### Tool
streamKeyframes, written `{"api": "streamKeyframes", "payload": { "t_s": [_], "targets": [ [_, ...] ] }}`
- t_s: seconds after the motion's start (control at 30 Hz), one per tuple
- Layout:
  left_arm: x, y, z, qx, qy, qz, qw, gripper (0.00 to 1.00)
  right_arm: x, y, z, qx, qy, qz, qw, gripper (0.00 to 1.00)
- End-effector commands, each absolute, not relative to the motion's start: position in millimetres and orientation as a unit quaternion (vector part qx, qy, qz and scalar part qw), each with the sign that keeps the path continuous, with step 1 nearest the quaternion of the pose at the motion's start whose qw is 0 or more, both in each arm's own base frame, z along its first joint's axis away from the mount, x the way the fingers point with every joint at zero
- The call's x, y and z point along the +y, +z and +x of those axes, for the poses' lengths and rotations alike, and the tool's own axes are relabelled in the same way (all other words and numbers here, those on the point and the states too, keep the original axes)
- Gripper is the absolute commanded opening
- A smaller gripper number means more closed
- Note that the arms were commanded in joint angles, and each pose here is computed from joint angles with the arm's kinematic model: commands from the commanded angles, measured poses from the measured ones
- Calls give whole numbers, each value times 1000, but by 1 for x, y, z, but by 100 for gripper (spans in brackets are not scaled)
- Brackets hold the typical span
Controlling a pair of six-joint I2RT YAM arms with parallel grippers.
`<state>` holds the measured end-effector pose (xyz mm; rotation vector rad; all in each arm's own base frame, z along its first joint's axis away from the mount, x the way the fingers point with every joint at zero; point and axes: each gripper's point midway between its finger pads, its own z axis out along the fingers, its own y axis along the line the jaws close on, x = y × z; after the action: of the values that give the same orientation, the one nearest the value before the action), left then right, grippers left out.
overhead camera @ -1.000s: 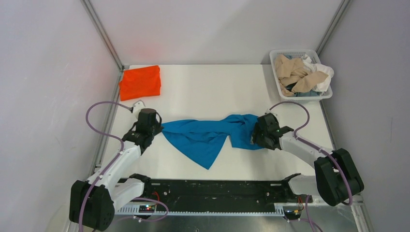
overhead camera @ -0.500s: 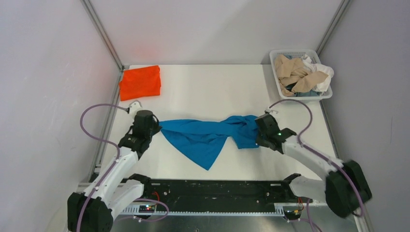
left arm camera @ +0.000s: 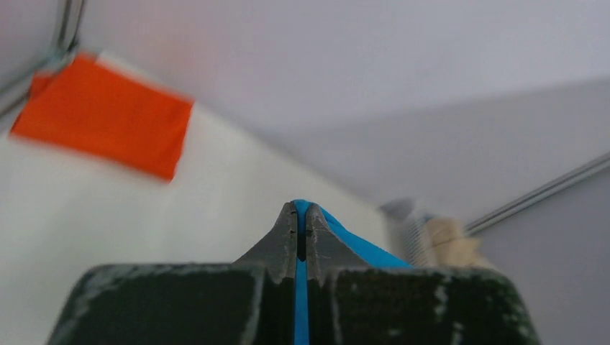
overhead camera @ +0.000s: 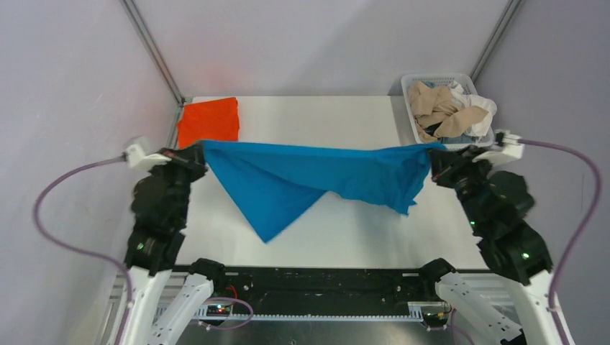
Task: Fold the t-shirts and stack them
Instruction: Flatten out the tshirt
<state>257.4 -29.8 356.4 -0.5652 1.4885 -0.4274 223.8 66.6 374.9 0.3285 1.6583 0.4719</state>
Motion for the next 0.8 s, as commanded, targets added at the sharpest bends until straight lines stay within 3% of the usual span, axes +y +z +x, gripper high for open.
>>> {"api": "streamKeyframes", "payload": {
  "t_s": [0.0, 0.23, 0.5, 0.63, 0.77],
  "targets": [
    [-9, 465, 196, 548, -227, -239, 769, 0, 58, 472, 192, 643, 244, 104, 718, 0],
    [3, 564, 93, 428, -285, -186, 837, 0, 85, 570, 115, 541, 370, -27, 755, 0],
    [0, 616, 22, 367, -319, -121, 866, 0, 82, 651, 43, 454, 410, -95, 785, 0],
    [0, 619, 32, 376, -310, -123, 865, 0, 75, 658, 65, 467, 372, -67, 799, 0],
    [-10, 598, 88, 433, -284, -132, 845, 0, 63, 642, 113, 486, 317, -11, 814, 0]
  ]
}}
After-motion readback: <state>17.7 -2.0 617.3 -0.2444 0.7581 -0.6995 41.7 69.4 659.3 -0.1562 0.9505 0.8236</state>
